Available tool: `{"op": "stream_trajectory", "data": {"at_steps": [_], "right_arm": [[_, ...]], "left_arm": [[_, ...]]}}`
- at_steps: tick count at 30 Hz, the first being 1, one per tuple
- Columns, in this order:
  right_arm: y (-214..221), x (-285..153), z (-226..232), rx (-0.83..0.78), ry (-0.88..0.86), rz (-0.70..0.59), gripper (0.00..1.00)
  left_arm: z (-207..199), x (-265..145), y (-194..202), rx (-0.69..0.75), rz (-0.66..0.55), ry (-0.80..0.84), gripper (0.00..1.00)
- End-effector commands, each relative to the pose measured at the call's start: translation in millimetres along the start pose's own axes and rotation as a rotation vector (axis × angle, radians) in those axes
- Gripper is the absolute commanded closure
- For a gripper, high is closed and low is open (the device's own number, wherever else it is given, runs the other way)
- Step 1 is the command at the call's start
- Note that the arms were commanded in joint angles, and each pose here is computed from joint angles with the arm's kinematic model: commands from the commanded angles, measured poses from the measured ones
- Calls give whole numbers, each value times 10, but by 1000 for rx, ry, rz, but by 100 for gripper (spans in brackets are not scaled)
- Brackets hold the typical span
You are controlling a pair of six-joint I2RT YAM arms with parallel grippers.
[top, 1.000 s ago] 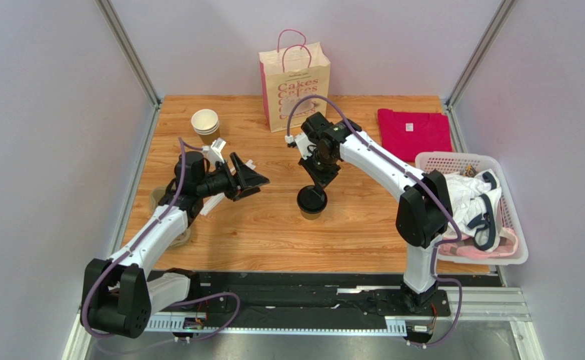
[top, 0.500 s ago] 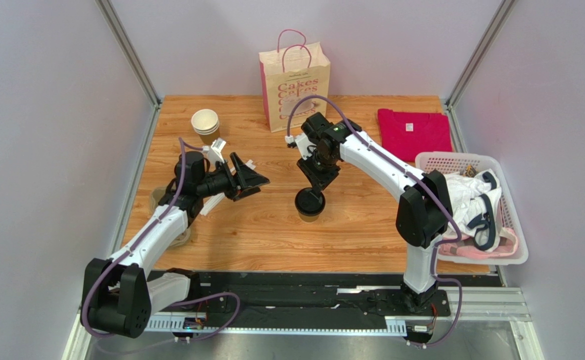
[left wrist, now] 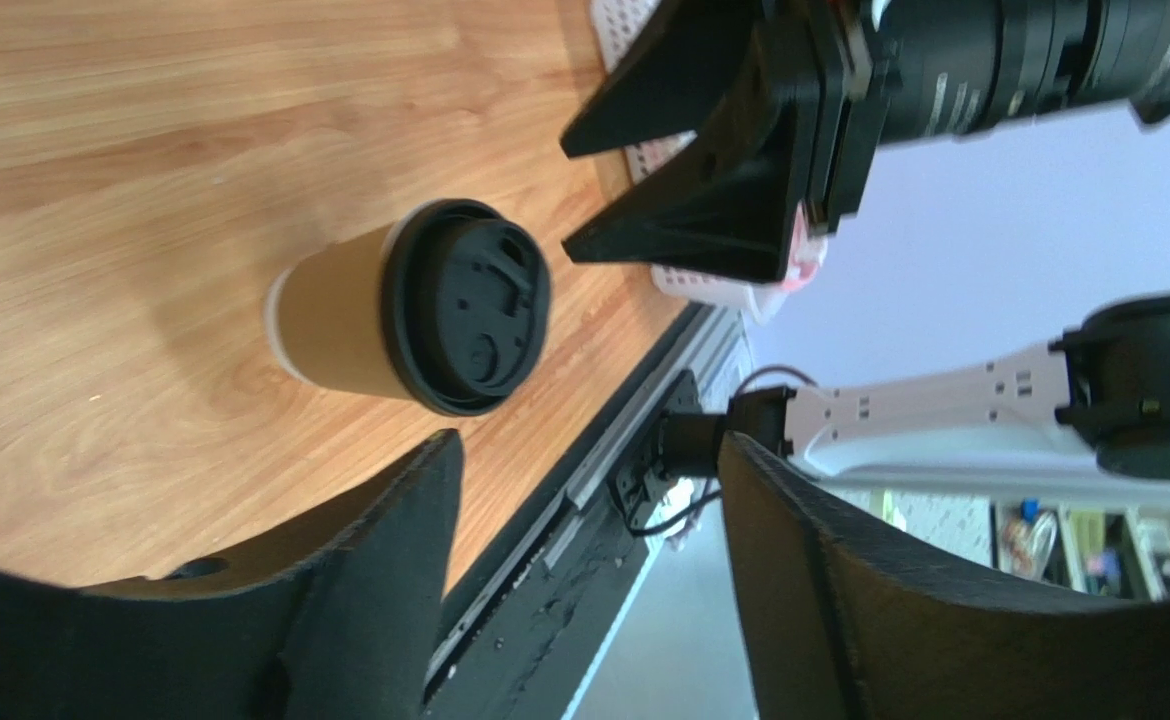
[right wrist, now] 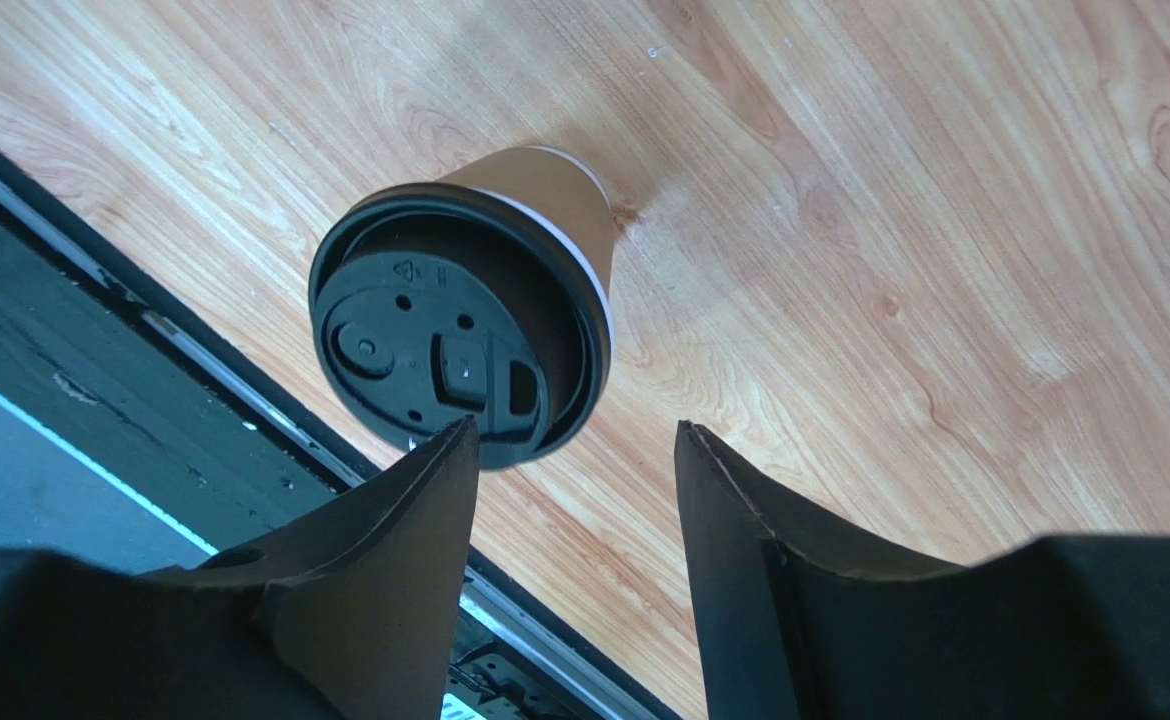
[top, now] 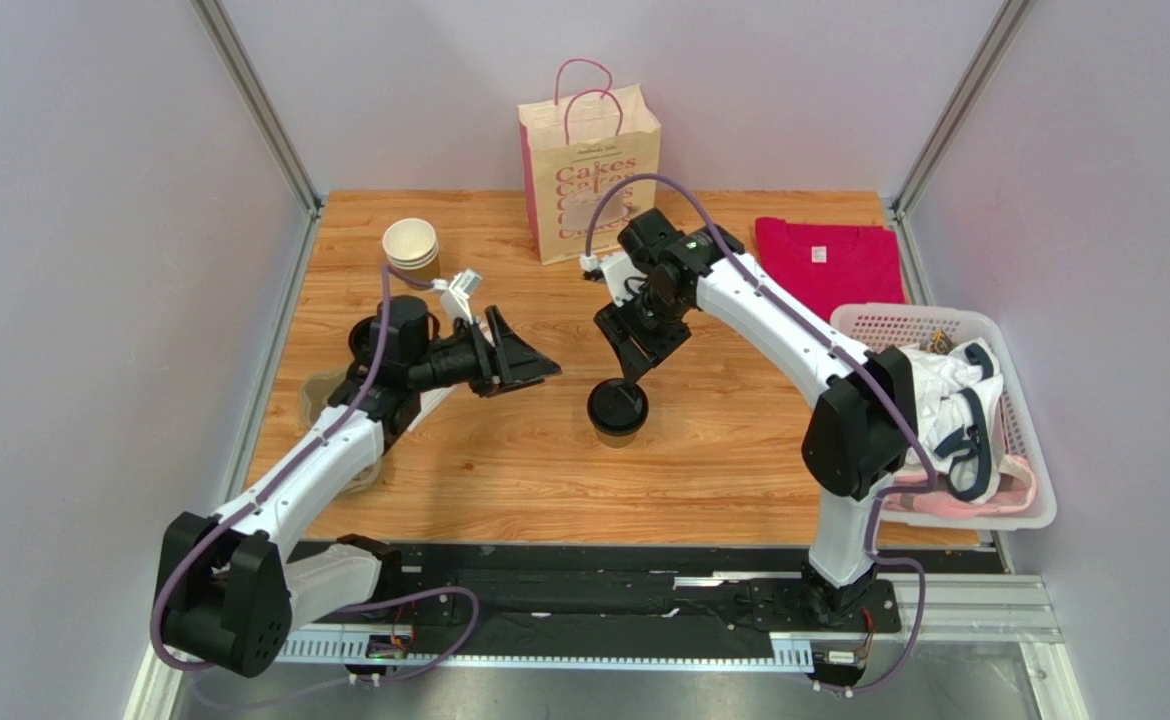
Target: Pack the takeout coffee
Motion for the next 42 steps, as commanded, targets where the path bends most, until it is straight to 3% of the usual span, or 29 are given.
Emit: {"op": "stream_trajectory", "data": {"at_steps": [1,3,7,11,25,31,42], "right_arm": [[-36,-487,150,-16,-101,-120,48],[-32,-520,212,20,-167,-139,53],[37,-483,335,133,-317,-139,75],[119,-384,417,230,-454,-99,88],[282,242,249,387,-490,32,94],[414,529,61,369,-415,53,95],[578,869,-99,410,-385,112,99]], "left_arm": [[-321,93,-101,128,-16,111,34],[-318,190,-60,111,9,129,48],[-428,434,43,115,84,184,71],[-475,620,102,109,127,219,99],[12,957,493,25,261,147,100],[312,1008,755,8,358,75,100],[668,1045,1046,-51,432,-22,100]]}}
Point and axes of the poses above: each gripper's point midway between its finger pads, its own x axis out along the fingers, its own z axis along the line the jaws close on, y = z × x, the point moved 1 cm from there along -x, back along the fingers, and after that the axes turned 14 degrees about x, right-handed, at the moved point
